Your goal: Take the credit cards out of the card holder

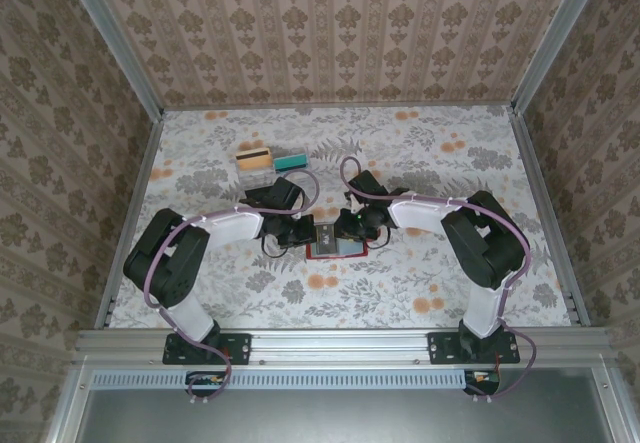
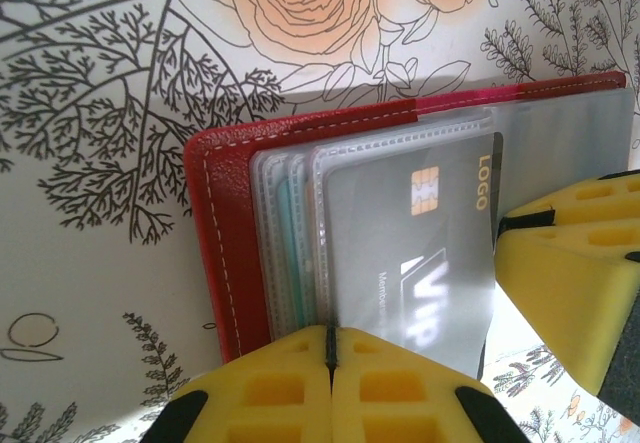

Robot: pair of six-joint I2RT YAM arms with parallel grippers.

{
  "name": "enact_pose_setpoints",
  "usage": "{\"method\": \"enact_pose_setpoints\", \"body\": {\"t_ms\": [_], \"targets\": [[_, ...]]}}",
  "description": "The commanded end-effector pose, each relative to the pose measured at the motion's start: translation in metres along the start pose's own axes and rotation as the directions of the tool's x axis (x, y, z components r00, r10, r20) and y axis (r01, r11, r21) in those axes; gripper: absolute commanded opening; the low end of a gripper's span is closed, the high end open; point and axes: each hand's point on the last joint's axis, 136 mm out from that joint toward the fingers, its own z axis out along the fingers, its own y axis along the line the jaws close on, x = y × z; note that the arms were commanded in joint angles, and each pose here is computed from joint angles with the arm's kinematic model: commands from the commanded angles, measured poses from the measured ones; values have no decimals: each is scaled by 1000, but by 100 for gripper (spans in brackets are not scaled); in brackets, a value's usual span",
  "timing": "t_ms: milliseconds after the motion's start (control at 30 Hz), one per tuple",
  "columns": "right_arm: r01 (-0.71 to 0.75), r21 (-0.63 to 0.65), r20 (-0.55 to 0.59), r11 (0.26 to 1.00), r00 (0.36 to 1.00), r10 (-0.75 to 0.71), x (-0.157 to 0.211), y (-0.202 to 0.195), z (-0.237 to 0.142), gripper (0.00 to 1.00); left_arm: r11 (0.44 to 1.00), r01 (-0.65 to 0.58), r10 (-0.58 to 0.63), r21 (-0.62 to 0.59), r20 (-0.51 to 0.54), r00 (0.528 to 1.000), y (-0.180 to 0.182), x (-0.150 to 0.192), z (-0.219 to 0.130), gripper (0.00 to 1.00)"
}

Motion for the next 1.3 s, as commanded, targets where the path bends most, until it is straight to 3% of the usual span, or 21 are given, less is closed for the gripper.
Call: {"method": "enact_pose_setpoints", "body": {"t_ms": [0, 433, 633, 1100, 1133, 1200, 1267], "targets": [[-6, -73, -22, 997, 1000, 4, 4, 11, 2, 21, 1000, 8, -9, -28, -37, 999, 10, 8, 9, 5], [-20, -73, -30, 997, 999, 17, 8, 6, 4, 17, 999, 10, -11, -38, -38, 999, 12, 8, 9, 2], [-35, -58, -20, 998, 999, 34, 6, -2, 1, 0, 999, 7, -9, -45, -37, 999, 12, 9, 8, 1], [-57, -49, 9, 997, 998, 58, 1, -18, -15, 0, 997, 17, -20, -73, -40, 999, 22, 11, 7, 0], [-57, -57, 7, 997, 998, 58, 1, -17, -14, 1, 997, 17, -20, -72, -41, 999, 22, 11, 7, 0], [-59, -74, 6, 995, 998, 60, 1, -15, -13, 17, 997, 17, -20, -70, -42, 999, 21, 10, 7, 0], [-56, -101, 11, 993, 998, 58, 0, -11, -12, 22, 997, 17, -19, -69, -40, 999, 21, 10, 7, 0]]}}
